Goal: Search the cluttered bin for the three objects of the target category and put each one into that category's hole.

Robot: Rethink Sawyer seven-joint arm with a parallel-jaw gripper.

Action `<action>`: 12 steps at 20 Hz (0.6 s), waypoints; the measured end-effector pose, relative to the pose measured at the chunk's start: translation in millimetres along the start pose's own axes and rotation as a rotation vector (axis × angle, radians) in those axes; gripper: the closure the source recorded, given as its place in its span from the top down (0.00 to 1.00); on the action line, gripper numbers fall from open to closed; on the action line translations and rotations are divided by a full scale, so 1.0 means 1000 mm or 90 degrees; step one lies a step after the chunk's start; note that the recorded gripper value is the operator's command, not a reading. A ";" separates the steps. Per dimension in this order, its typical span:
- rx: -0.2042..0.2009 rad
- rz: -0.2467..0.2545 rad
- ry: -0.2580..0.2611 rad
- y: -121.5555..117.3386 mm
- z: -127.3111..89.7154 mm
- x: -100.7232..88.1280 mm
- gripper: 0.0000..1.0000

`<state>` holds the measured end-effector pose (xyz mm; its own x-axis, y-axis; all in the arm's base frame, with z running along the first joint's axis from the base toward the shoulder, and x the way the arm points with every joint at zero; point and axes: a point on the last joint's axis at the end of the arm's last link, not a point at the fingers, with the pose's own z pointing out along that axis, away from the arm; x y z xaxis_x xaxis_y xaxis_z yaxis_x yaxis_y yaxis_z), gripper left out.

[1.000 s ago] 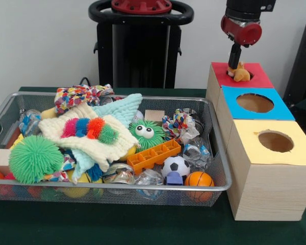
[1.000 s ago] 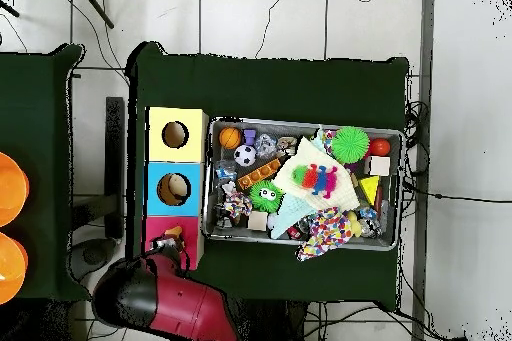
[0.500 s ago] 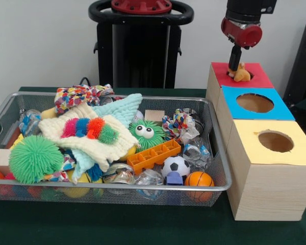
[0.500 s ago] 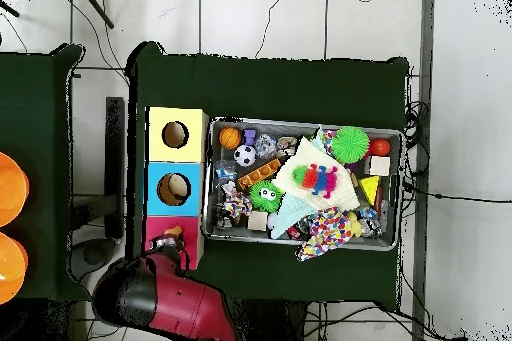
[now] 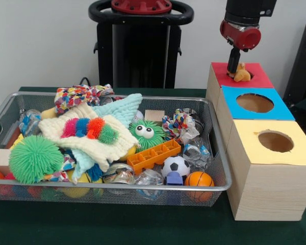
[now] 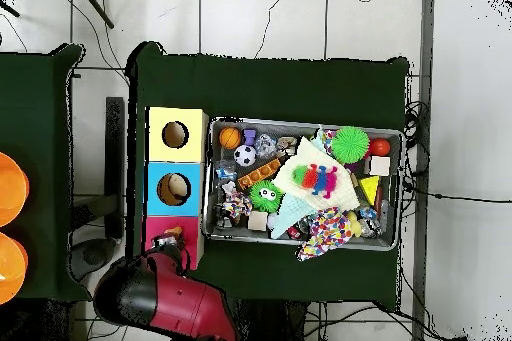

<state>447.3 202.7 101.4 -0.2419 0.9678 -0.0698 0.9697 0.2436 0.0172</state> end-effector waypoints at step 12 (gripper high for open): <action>-0.006 0.001 0.002 0.003 0.002 0.003 0.00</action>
<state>449.6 206.2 99.2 -0.2408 0.9683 -0.0666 0.9697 0.2430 0.0268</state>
